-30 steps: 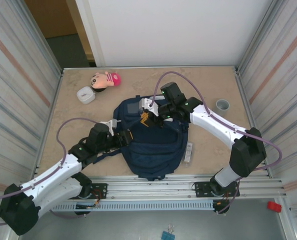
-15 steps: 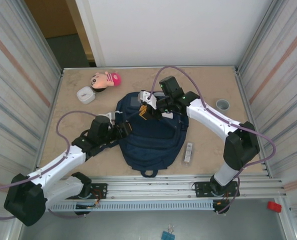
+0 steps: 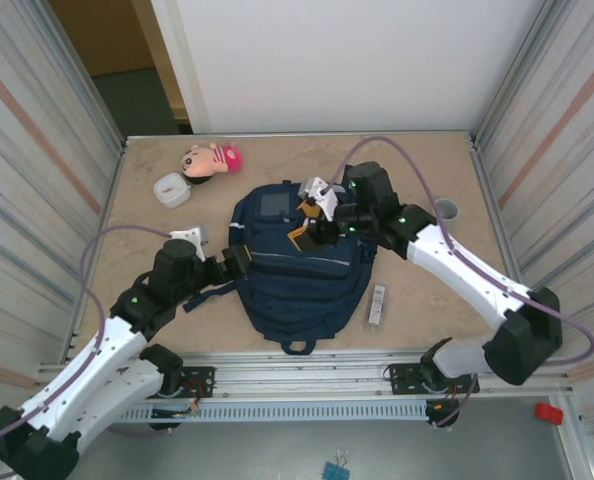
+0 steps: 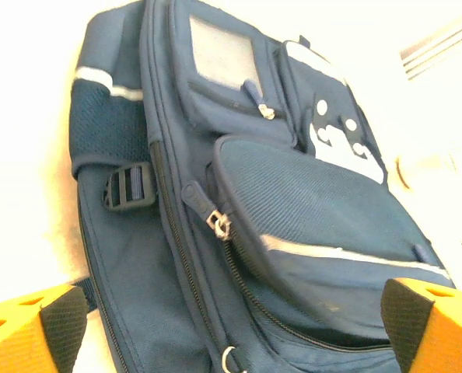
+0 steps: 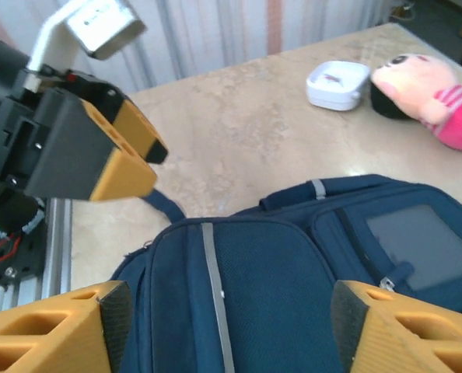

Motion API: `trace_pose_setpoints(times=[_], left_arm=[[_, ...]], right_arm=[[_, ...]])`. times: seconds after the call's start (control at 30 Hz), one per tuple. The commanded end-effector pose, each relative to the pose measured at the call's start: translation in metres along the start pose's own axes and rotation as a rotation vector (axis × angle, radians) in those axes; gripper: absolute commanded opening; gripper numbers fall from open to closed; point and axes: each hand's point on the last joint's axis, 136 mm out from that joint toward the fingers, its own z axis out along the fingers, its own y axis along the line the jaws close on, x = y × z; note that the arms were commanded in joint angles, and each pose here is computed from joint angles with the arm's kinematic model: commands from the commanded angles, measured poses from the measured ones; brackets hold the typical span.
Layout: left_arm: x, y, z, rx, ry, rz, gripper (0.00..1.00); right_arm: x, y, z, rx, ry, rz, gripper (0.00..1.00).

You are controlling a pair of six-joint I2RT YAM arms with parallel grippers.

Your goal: Pack the student bag

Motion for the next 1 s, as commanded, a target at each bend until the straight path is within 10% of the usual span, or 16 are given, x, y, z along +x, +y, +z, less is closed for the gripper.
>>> trace_pose_setpoints(times=[0.0, 0.5, 0.97], left_arm=[[-0.005, 0.004, -0.013, -0.05, -0.007, 0.081, 0.99], [0.017, -0.033, 0.018, 0.029, 0.125, 0.301, 0.95], [0.047, -0.011, 0.071, -0.04, 0.226, 0.145, 0.83]], right_arm=[[0.008, -0.027, -0.034, 0.171, -0.008, 0.312, 0.72], [0.238, -0.076, -0.127, 0.679, 0.334, 1.241, 0.75], [0.18, -0.076, -0.05, 0.243, 0.093, 1.236, 0.71]])
